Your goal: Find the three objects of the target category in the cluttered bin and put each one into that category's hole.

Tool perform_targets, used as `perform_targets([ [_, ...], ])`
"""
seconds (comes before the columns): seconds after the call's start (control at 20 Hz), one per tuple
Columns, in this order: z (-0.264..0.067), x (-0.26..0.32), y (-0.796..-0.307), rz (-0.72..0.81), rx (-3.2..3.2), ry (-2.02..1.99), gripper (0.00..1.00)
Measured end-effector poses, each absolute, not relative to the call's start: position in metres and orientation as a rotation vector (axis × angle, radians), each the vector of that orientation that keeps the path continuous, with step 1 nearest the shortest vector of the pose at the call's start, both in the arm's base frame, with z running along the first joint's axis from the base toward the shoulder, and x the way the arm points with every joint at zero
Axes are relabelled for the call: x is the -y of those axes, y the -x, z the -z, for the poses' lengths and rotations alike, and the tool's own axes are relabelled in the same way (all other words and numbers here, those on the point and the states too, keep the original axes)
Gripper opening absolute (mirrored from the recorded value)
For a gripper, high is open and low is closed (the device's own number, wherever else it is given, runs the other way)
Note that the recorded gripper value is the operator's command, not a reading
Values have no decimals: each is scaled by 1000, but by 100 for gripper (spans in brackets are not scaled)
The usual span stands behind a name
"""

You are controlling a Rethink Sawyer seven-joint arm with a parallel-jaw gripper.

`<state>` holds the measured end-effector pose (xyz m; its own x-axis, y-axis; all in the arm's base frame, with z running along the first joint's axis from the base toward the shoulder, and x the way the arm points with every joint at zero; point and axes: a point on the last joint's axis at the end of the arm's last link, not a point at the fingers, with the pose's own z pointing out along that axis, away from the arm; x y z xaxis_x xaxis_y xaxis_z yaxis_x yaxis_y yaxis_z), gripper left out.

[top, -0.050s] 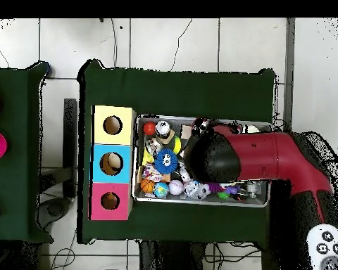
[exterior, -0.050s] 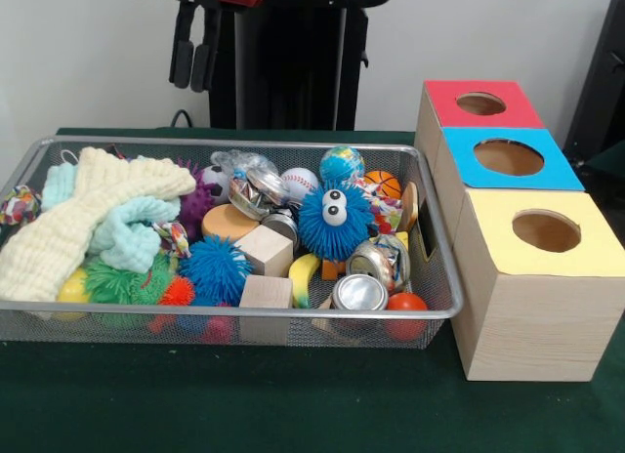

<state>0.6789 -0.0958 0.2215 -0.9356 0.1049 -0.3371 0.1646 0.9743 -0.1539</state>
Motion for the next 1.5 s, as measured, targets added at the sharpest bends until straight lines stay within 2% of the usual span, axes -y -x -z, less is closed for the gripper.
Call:
perform_targets([
  [0.25,-209,99,-681,272,-2744,-129,0],
  [0.65,-165,163,-685,171,-2638,-185,0],
  [0.9,-113,215,-664,103,-2655,-258,0],
  [1.1,-77,230,-648,82,-2689,-261,0],
  [1.2,-52,230,-637,76,-2714,-229,0],
  [1.5,-8,203,-622,61,-2732,-83,0],
])
